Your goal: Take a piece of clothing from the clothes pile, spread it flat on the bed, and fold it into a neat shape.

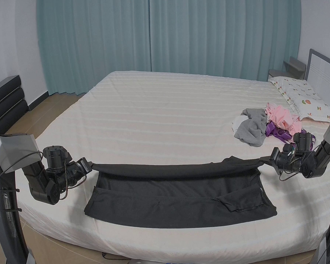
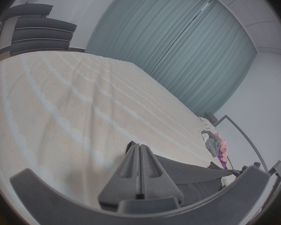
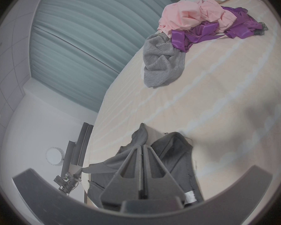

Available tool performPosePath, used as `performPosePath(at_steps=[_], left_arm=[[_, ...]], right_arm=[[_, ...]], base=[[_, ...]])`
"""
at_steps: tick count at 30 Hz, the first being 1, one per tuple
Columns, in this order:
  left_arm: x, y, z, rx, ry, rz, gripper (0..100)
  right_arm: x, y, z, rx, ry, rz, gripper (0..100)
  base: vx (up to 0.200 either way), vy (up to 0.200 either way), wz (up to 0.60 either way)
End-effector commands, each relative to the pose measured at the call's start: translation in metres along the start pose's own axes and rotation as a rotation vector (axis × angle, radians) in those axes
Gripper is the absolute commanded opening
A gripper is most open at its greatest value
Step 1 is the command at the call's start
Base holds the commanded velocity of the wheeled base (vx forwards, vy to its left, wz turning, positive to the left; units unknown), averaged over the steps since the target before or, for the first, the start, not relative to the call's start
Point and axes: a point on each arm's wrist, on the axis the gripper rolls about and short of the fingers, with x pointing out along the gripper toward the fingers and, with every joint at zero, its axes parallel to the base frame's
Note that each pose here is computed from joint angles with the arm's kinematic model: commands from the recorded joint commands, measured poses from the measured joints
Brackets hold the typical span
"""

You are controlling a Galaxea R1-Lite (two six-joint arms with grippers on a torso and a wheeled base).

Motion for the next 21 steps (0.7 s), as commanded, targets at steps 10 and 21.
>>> performPosePath(at_steps=[10, 21], left_arm=[[-0.03, 0.007, -0.037, 0.045, 0.093, 0.03, 0], [-0.038, 0.004, -0.05, 0.049, 0.147, 0.036, 100]], right_arm=[[0.002, -0.033, -0.029, -0.031, 0.091, -0.077, 0], [0.0, -0.031, -0.032, -0.076, 0.097, -0.081, 100]], base=[[0.0, 0.0, 0.0], [0.0, 0.0, 0.0]])
